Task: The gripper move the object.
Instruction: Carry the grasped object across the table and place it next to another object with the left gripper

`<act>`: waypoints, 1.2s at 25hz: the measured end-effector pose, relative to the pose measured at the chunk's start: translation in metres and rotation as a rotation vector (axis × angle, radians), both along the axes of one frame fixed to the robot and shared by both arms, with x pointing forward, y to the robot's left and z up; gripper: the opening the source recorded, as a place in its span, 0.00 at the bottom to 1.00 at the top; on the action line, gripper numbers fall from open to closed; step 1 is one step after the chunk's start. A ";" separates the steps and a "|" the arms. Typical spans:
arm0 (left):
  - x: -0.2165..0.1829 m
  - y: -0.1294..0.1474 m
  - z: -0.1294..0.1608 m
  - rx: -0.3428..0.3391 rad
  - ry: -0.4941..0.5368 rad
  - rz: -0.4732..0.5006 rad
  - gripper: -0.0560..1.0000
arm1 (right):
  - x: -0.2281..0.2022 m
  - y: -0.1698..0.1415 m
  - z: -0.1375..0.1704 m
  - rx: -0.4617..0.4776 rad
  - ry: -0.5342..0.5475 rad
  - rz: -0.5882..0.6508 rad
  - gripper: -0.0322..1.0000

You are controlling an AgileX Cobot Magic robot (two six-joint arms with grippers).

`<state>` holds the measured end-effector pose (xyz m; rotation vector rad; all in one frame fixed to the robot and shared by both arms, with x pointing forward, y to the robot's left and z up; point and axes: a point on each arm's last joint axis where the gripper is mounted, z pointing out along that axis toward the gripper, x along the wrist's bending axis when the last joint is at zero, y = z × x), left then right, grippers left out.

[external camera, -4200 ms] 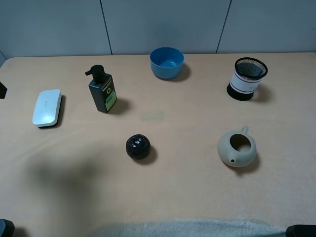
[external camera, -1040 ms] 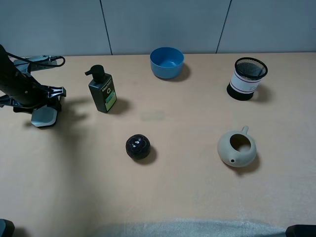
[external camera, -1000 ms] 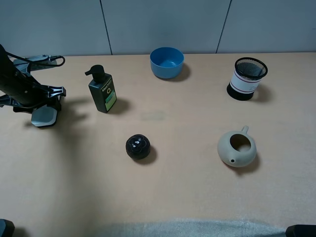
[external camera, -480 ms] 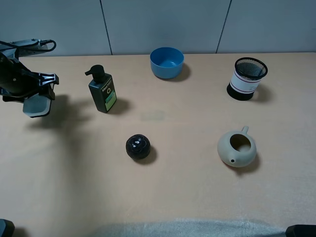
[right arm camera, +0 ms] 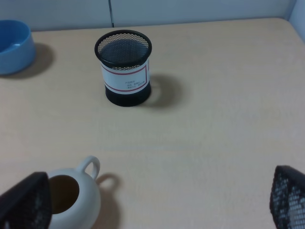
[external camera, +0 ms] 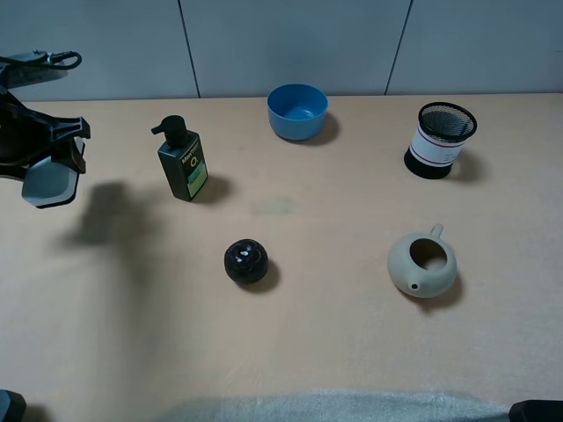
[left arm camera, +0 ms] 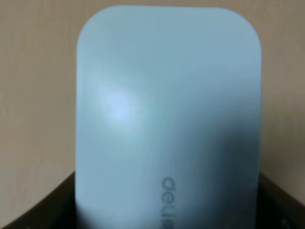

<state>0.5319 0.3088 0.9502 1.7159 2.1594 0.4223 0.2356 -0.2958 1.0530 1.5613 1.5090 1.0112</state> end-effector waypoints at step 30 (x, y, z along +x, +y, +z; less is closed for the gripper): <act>-0.058 -0.024 0.070 -0.083 0.053 -0.061 0.65 | 0.000 0.000 0.000 0.000 0.001 0.000 0.70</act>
